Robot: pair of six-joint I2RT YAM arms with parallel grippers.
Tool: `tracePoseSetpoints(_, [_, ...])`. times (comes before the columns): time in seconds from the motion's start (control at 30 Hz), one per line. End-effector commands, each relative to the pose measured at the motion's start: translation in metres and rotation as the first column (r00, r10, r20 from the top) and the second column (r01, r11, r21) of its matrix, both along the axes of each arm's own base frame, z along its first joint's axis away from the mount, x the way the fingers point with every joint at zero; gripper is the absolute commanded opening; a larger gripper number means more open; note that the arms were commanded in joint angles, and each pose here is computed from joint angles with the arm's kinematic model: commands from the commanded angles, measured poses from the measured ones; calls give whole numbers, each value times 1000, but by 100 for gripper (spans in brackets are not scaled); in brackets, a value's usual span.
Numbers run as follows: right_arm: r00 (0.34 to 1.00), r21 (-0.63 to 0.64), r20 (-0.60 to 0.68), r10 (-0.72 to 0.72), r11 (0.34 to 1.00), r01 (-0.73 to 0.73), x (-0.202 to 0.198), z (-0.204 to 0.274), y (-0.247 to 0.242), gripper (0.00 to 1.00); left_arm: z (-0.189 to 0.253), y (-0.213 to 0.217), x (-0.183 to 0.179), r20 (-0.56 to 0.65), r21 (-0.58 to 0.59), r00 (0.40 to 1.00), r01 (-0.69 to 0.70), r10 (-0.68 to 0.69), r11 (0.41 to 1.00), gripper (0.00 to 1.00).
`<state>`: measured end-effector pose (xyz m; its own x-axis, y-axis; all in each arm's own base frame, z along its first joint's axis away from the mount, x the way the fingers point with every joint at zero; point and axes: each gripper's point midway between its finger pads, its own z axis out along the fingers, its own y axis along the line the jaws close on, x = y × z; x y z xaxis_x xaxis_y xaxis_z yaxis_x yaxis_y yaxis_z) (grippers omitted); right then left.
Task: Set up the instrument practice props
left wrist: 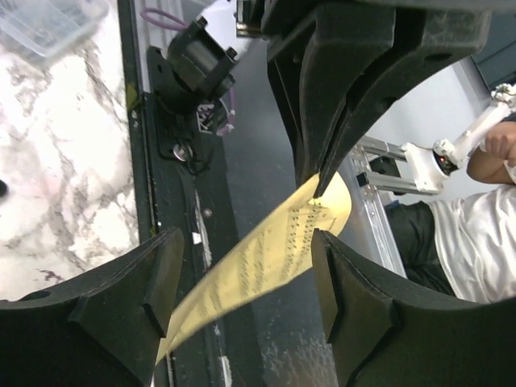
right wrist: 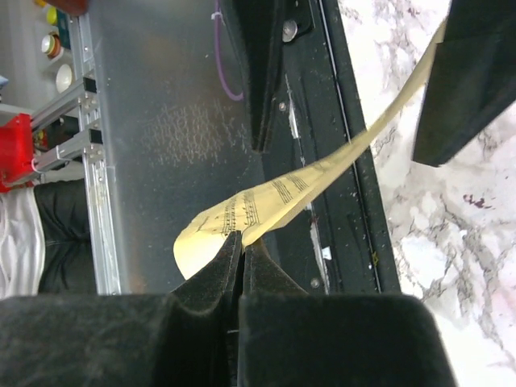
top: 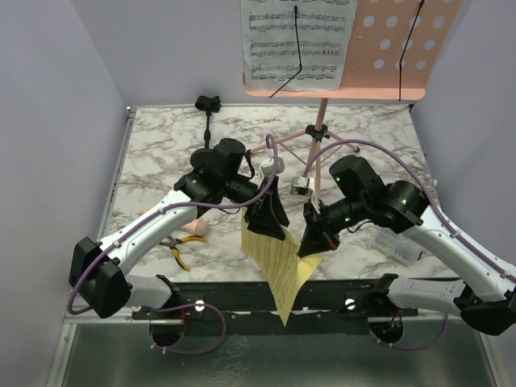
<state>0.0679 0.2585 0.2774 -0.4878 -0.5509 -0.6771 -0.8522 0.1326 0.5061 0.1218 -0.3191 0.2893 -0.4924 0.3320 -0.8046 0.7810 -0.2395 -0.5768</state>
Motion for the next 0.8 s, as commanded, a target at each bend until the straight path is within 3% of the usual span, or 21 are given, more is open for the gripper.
tracePoseSetpoints(0.0, [998,-27,-50,-27,999,26,-12,5,-11,1,-4,1,-24,0,49,999,37,-37,998,68])
tracePoseSetpoints(0.4, [994,12,-100,44,999,-43,-23,11,-7,1,-4,1,-42,30,69,995,92,-94,993,33])
tracePoseSetpoints(0.53, [997,3,-75,17,1000,-16,-18,10,-8,1,-5,5,-43,71,69,995,71,-76,995,15])
tracePoseSetpoints(0.67, [994,-61,-1,-110,992,109,5,0,-11,32,-7,10,-42,116,74,992,36,-45,997,0])
tracePoseSetpoints(0.77, [948,-71,125,-292,950,302,37,-3,-18,61,-9,16,-42,147,87,989,-25,12,996,0])
